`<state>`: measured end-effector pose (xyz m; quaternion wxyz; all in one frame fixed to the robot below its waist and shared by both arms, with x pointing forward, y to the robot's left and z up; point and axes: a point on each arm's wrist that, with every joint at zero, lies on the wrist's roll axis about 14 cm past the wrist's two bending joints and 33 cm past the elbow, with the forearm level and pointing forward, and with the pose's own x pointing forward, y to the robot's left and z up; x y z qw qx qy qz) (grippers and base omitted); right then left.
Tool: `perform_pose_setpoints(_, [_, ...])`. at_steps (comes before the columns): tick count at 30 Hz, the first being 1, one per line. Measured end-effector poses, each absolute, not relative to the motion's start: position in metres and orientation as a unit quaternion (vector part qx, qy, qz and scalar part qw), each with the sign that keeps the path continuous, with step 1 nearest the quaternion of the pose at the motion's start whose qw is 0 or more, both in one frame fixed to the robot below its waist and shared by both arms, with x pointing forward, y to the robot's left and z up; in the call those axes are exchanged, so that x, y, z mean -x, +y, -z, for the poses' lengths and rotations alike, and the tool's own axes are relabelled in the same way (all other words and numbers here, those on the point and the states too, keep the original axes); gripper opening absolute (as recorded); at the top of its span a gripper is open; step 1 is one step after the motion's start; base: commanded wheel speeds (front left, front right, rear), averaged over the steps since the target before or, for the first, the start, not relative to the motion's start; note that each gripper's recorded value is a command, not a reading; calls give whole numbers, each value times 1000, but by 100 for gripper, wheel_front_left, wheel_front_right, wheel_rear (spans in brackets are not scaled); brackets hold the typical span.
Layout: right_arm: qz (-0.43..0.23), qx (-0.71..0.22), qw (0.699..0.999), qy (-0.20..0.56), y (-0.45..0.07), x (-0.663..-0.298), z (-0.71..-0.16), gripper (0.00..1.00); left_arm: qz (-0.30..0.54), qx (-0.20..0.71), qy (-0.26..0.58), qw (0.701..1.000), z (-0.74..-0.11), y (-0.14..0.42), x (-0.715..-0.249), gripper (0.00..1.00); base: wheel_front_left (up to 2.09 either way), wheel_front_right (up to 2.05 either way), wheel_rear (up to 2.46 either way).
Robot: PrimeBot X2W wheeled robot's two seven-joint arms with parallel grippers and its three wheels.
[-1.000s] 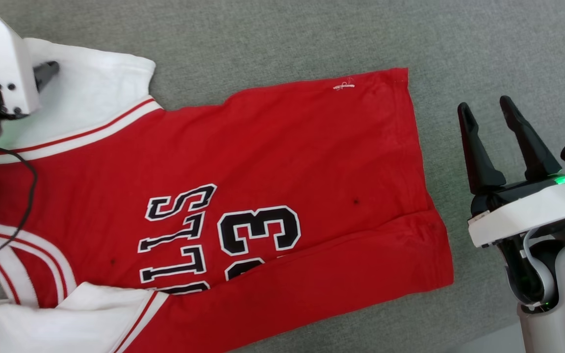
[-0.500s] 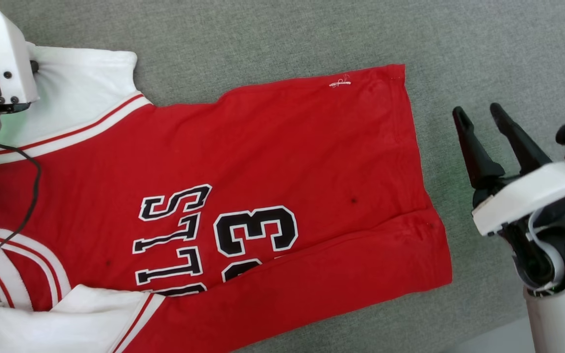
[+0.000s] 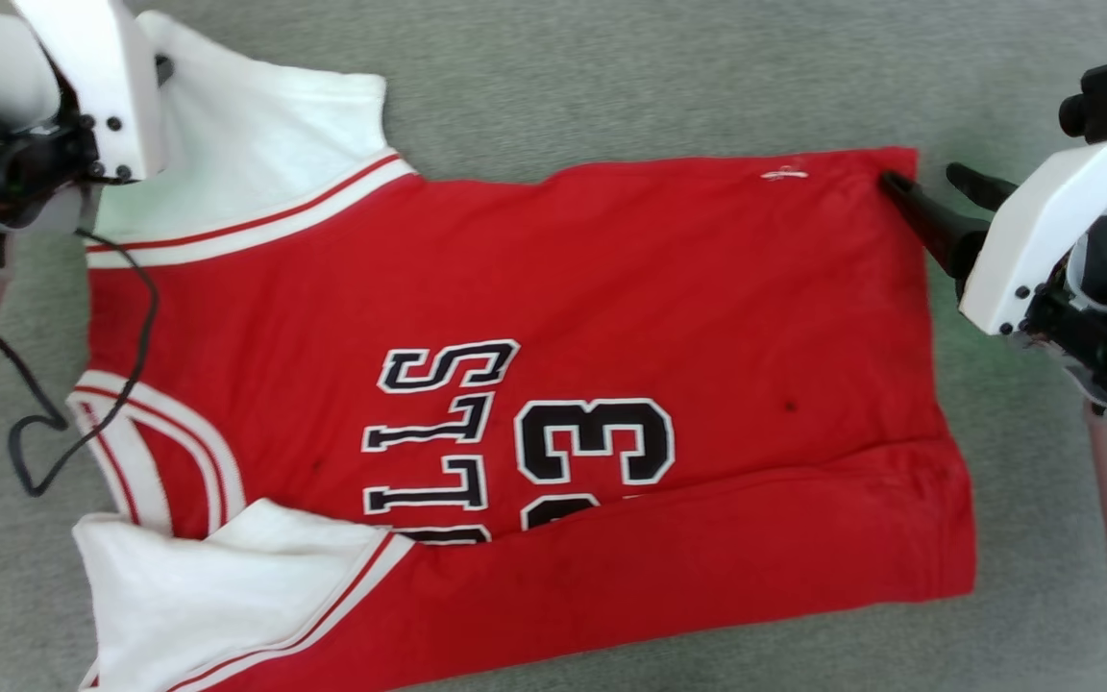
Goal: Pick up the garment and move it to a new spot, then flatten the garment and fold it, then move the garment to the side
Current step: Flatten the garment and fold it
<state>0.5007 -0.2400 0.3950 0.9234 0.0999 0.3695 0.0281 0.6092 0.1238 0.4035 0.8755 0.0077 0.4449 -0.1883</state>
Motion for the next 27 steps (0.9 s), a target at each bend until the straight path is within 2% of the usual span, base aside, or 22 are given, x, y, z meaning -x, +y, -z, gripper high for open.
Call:
perform_pose_setpoints(4, [-33,-86,891,444,-236,-507,-369,100,194,-14,423,885,-412,130,-607,0,0,0,0])
perform_pose_setpoints(5, [-37,-83,879,469,-232,-507,-361,81,197,-13,419,886,-412,130,-605,0,0,0,0])
perform_pose_setpoints(6, [-38,-83,876,473,-231,-507,-360,29,200,-11,418,886,-413,129,-605,0,0,0,0])
perform_pose_setpoints(7, [-40,-82,875,475,-230,-507,-360,0,201,-11,416,887,-414,128,-605,0,0,0,0])
perform_pose_setpoints(12, [-50,-77,877,472,-224,-509,-365,0,204,-9,408,890,-418,130,-602,0,0,0,0])
perform_pose_setpoints(19, [-58,-54,908,411,-227,-510,-402,0,205,7,365,908,-441,136,-588,0,0,0,0])
perform_pose_setpoints(27, [-62,-59,921,379,-227,-462,-427,0,179,56,329,926,-464,162,-529,0,0,0,0])
